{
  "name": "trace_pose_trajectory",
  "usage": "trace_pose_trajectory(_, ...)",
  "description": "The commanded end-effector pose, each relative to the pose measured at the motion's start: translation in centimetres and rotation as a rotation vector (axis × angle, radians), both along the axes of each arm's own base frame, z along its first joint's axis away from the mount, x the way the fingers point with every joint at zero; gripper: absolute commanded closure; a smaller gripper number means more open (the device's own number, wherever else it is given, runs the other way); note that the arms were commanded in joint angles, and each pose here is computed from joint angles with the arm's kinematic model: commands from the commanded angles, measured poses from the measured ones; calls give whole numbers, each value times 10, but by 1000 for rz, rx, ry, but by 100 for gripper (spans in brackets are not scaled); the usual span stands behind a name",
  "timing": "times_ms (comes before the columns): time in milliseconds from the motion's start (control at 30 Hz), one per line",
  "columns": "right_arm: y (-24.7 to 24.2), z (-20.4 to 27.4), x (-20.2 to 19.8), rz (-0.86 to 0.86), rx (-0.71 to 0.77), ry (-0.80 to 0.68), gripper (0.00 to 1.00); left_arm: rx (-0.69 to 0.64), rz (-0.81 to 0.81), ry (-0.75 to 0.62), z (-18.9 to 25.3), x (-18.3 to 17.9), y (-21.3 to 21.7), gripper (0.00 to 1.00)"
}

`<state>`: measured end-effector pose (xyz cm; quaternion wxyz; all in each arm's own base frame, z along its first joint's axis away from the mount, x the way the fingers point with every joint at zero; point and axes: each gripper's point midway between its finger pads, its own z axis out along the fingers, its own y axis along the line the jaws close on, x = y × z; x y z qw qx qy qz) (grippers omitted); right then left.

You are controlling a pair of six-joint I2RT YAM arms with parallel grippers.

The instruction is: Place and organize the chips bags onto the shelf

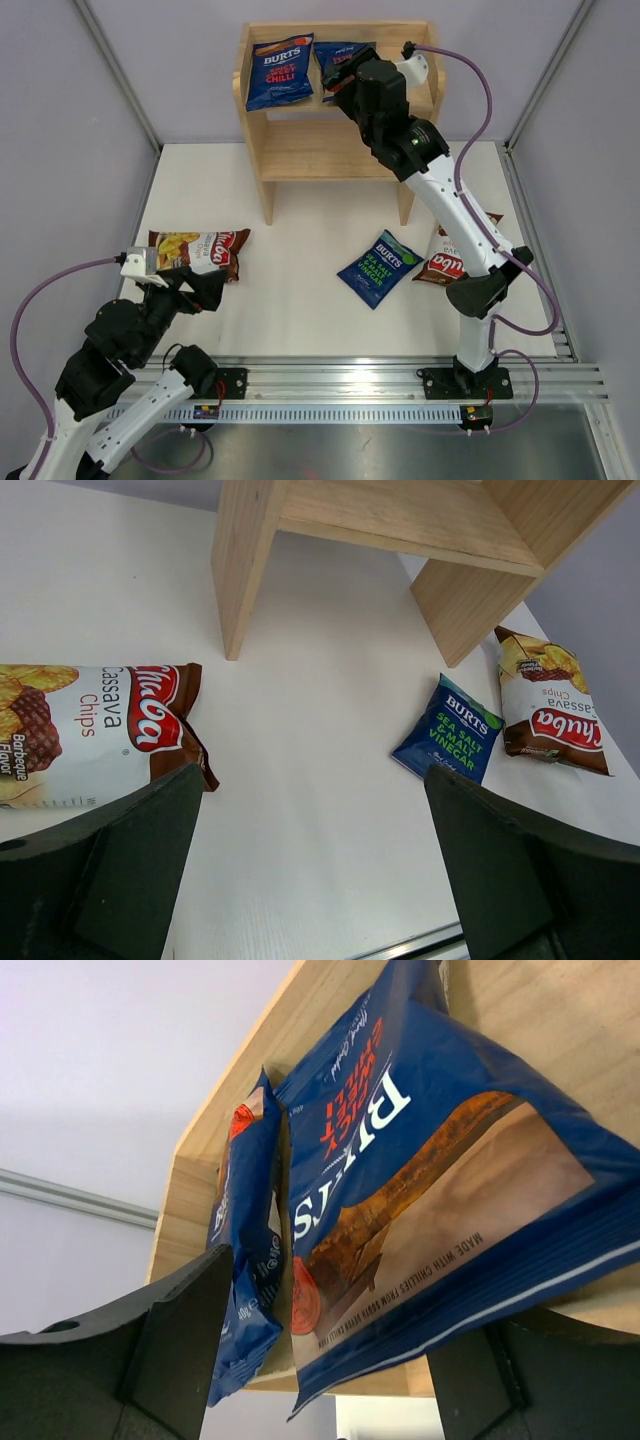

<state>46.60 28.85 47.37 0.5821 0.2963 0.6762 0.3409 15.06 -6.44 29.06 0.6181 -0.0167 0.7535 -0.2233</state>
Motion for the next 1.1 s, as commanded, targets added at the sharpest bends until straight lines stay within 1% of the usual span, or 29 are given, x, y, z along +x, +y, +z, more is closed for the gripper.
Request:
trace_pose_trajectory(0, -6, -28, -9, -61, -97, 93, 20, -20, 18, -24, 6, 3, 2, 3)
trace_pose_trajectory(200, -7, -40, -20, -83, -99, 144, 20, -23, 23, -27, 6, 2, 3, 3)
trace_pose_trajectory(300, -9, -44, -25, -70, -84, 138, 23, -25, 22, -27, 6, 2, 3, 3)
trace_pose_trajectory(367, -10, -45, -29, -58, -60, 129, 28, -25, 22, -27, 6, 2, 3, 3)
trace_pose_trajectory(433, -10, -45, -32, -50, -44, 124, 31, -24, 23, -26, 6, 2, 3, 3)
trace_pose_trajectory(467, -11, -46, -34, -45, -42, 121, 36, -26, 23, -26, 6, 2, 3, 3)
trace_pose_trajectory(567, -10, -42, -37, -30, -18, 101, 44, -27, 23, -27, 6, 2, 3, 3)
trace_pose_trajectory(600, -9, -42, -37, -25, -13, 97, 50, -24, 23, -26, 6, 2, 3, 3)
trace_pose_trajectory(667, -6, -41, -36, -13, -1, 91, 56, -26, 23, -26, 6, 2, 3, 3)
trace_pose_trajectory(700, -5, -40, -36, -12, 5, 91, 61, -25, 23, -27, 6, 2, 3, 3)
trace_pose_trajectory(733, -3, -42, -35, -7, 8, 94, 63, -27, 23, -28, 6, 1, 4, 3)
trace_pose_trajectory(800, 0, -41, -33, -4, 18, 90, 64, -28, 23, -31, 6, 1, 4, 3)
trace_pose_trajectory(833, 2, -43, -31, -3, 21, 91, 67, -28, 23, -31, 6, 1, 4, 3)
trace_pose_trajectory(933, 7, -39, -28, 1, 36, 85, 70, -27, 20, -29, 6, 1, 3, 3)
trace_pose_trajectory(1067, 16, -34, -26, 15, 63, 75, 69, -27, 17, -31, 6, 1, 2, 3)
